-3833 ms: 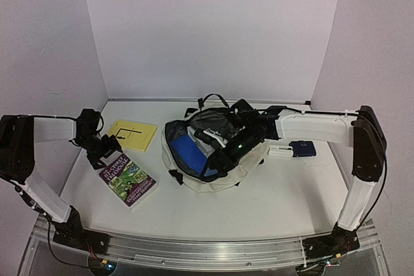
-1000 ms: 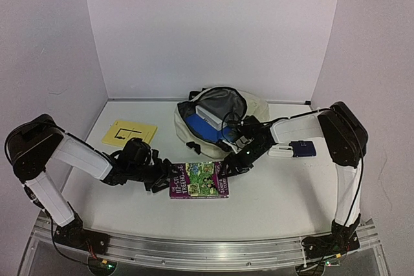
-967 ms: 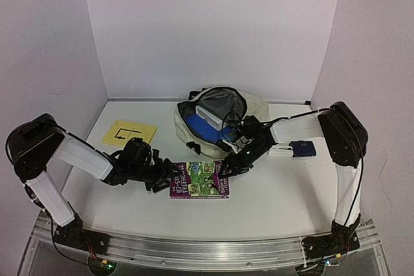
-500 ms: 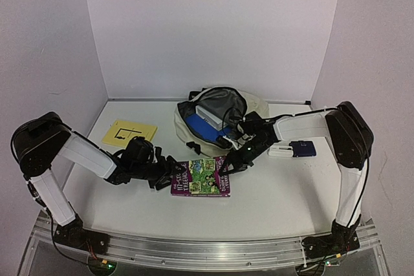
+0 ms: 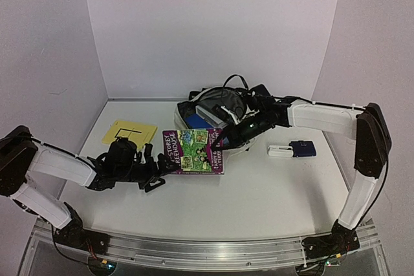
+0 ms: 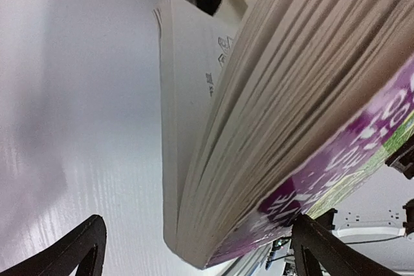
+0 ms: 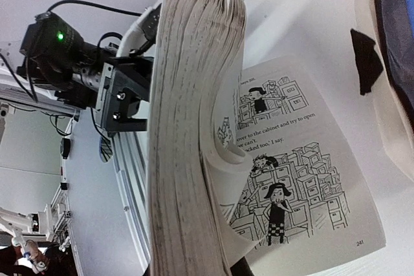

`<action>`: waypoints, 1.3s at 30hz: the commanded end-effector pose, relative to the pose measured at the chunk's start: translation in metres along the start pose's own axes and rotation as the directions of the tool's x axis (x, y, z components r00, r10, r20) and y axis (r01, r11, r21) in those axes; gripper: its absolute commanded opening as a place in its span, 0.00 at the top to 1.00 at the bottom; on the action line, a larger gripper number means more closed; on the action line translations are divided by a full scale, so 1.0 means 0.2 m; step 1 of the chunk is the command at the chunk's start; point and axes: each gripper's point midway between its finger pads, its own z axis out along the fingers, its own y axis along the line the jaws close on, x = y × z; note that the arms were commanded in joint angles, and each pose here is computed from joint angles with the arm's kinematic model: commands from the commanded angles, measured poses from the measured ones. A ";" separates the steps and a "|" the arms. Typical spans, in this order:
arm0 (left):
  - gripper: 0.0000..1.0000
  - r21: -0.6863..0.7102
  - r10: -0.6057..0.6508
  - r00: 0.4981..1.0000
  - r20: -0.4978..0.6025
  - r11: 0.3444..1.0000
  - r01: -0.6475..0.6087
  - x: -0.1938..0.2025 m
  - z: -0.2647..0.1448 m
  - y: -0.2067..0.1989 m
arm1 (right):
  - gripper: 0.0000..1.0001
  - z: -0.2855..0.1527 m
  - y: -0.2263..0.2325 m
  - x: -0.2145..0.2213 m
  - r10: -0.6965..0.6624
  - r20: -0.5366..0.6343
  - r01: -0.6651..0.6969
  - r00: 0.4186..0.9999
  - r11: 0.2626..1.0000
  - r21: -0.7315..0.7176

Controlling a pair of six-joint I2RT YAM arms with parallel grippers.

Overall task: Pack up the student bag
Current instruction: Pick up the book from the center of the board.

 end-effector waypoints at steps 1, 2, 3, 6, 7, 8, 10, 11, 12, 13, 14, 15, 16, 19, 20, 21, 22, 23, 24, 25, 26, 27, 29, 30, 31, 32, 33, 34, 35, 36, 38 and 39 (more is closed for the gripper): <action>0.00 0.171 0.103 0.994 -0.030 0.981 -0.096 0.03 -0.06 -0.19 | 1.00 -0.20 0.34 -0.22 -0.150 0.149 0.170 0.977 0.976 -0.136; 0.00 0.210 0.124 0.992 -0.020 0.971 -0.117 0.03 -0.07 -0.25 | 1.00 -0.21 0.36 -0.22 -0.148 0.148 0.170 0.978 0.975 -0.146; 0.00 0.246 0.147 0.989 -0.012 0.959 -0.140 0.02 -0.08 -0.30 | 1.00 -0.21 0.37 -0.21 -0.146 0.146 0.168 0.979 0.973 -0.156; 0.02 0.325 0.215 0.977 0.004 0.923 -0.205 -0.01 -0.11 -0.45 | 1.00 -0.21 0.39 -0.18 -0.135 0.130 0.159 0.982 0.969 -0.192; 0.03 0.349 0.239 0.971 0.011 0.909 -0.228 -0.01 -0.11 -0.51 | 1.00 -0.21 0.40 -0.17 -0.133 0.125 0.157 0.983 0.966 -0.205; 0.04 0.367 0.256 0.967 0.016 0.898 -0.244 -0.02 -0.12 -0.55 | 1.00 -0.20 0.41 -0.16 -0.132 0.120 0.156 0.984 0.964 -0.216; 0.09 0.406 0.286 0.958 0.028 0.872 -0.272 -0.03 -0.14 -0.62 | 1.00 -0.20 0.42 -0.15 -0.134 0.115 0.158 0.984 0.960 -0.233; 0.13 0.428 0.298 0.954 0.037 0.858 -0.285 -0.03 -0.16 -0.66 | 1.00 -0.21 0.43 -0.15 -0.135 0.114 0.159 0.984 0.957 -0.241; 0.16 0.442 0.304 0.952 0.047 0.848 -0.293 -0.03 -0.17 -0.68 | 1.00 -0.21 0.44 -0.15 -0.135 0.113 0.159 0.984 0.956 -0.245; 0.19 0.454 0.308 0.950 0.057 0.839 -0.300 -0.04 -0.18 -0.70 | 1.00 -0.21 0.44 -0.15 -0.134 0.112 0.159 0.985 0.955 -0.251; 0.24 0.464 0.312 0.948 0.071 0.830 -0.308 -0.04 -0.20 -0.72 | 1.00 -0.21 0.45 -0.14 -0.133 0.110 0.158 0.985 0.953 -0.258; 0.27 0.469 0.312 0.947 0.082 0.826 -0.313 -0.04 -0.22 -0.72 | 1.00 -0.21 0.45 -0.14 -0.131 0.107 0.155 0.986 0.952 -0.265; 0.32 0.472 0.312 0.945 0.095 0.822 -0.319 -0.05 -0.23 -0.73 | 1.00 -0.21 0.45 -0.13 -0.126 0.101 0.149 0.987 0.950 -0.274; 0.41 0.478 0.312 0.942 0.123 0.813 -0.332 -0.05 -0.27 -0.74 | 1.00 -0.20 0.46 -0.10 -0.102 0.078 0.122 0.992 0.942 -0.311; 0.43 0.480 0.314 0.940 0.131 0.810 -0.337 -0.05 -0.28 -0.75 | 1.00 -0.20 0.47 -0.10 -0.095 0.070 0.113 0.993 0.939 -0.326; 0.44 0.479 0.316 0.939 0.137 0.809 -0.342 -0.05 -0.28 -0.75 | 1.00 -0.19 0.47 -0.09 -0.090 0.063 0.106 0.994 0.935 -0.337; 0.44 0.476 0.317 0.938 0.141 0.809 -0.345 -0.06 -0.29 -0.75 | 1.00 -0.19 0.47 -0.09 -0.085 0.058 0.100 0.995 0.933 -0.345; 0.43 0.476 0.317 0.937 0.147 0.807 -0.348 -0.06 -0.29 -0.75 | 1.00 -0.19 0.47 -0.08 -0.081 0.054 0.095 0.995 0.931 -0.351; 0.41 0.478 0.318 0.936 0.152 0.805 -0.351 -0.06 -0.30 -0.75 | 1.00 -0.19 0.48 -0.08 -0.077 0.050 0.090 0.996 0.929 -0.359; 0.38 0.480 0.318 0.935 0.156 0.803 -0.353 -0.06 -0.31 -0.76 | 1.00 -0.19 0.48 -0.07 -0.074 0.045 0.085 0.996 0.926 -0.368; 0.33 0.481 0.318 0.935 0.158 0.802 -0.354 -0.06 -0.31 -0.76 | 1.00 -0.19 0.49 -0.07 -0.070 0.041 0.081 0.997 0.923 -0.375; 0.29 0.484 0.321 0.934 0.156 0.799 -0.356 -0.06 -0.32 -0.77 | 1.00 -0.20 0.49 -0.06 -0.067 0.037 0.076 0.997 0.921 -0.383; 0.26 0.492 0.328 0.933 0.146 0.794 -0.356 -0.06 -0.33 -0.77 | 1.00 -0.20 0.50 -0.05 -0.066 0.035 0.075 0.997 0.917 -0.391; 0.26 0.498 0.328 0.934 0.138 0.792 -0.352 -0.05 -0.34 -0.77 | 1.00 -0.21 0.51 -0.05 -0.067 0.036 0.076 0.997 0.917 -0.392; 0.26 0.508 0.333 0.935 0.125 0.788 -0.348 -0.05 -0.34 -0.77 | 1.00 -0.22 0.52 -0.05 -0.067 0.036 0.076 0.997 0.916 -0.394; 0.26 0.516 0.336 0.935 0.114 0.784 -0.345 -0.04 -0.35 -0.77 | 1.00 -0.22 0.52 -0.04 -0.068 0.037 0.077 0.997 0.916 -0.394; 0.28 0.525 0.341 0.935 0.101 0.780 -0.341 -0.03 -0.36 -0.78 | 1.00 -0.22 0.52 -0.04 -0.070 0.039 0.079 0.997 0.916 -0.392; 0.29 0.537 0.347 0.933 0.092 0.772 -0.340 -0.02 -0.37 -0.79 | 1.00 -0.23 0.52 -0.04 -0.071 0.038 0.080 0.997 0.916 -0.392; 0.31 0.551 0.356 0.931 0.080 0.763 -0.339 -0.01 -0.38 -0.79 | 1.00 -0.23 0.52 -0.04 -0.071 0.038 0.080 0.997 0.917 -0.392; 0.31 0.563 0.362 0.930 0.065 0.756 -0.334 0.01 -0.39 -0.80 | 1.00 -0.23 0.52 -0.03 -0.071 0.038 0.080 0.997 0.916 -0.392; 0.31 0.572 0.366 0.930 0.040 0.755 -0.322 0.02 -0.40 -0.80 | 1.00 -0.23 0.52 -0.03 -0.070 0.036 0.079 0.997 0.916 -0.394; 0.30 0.576 0.370 0.928 0.031 0.752 -0.319 0.03 -0.42 -0.80 | 1.00 -0.23 0.53 -0.02 -0.069 0.035 0.077 0.997 0.915 -0.396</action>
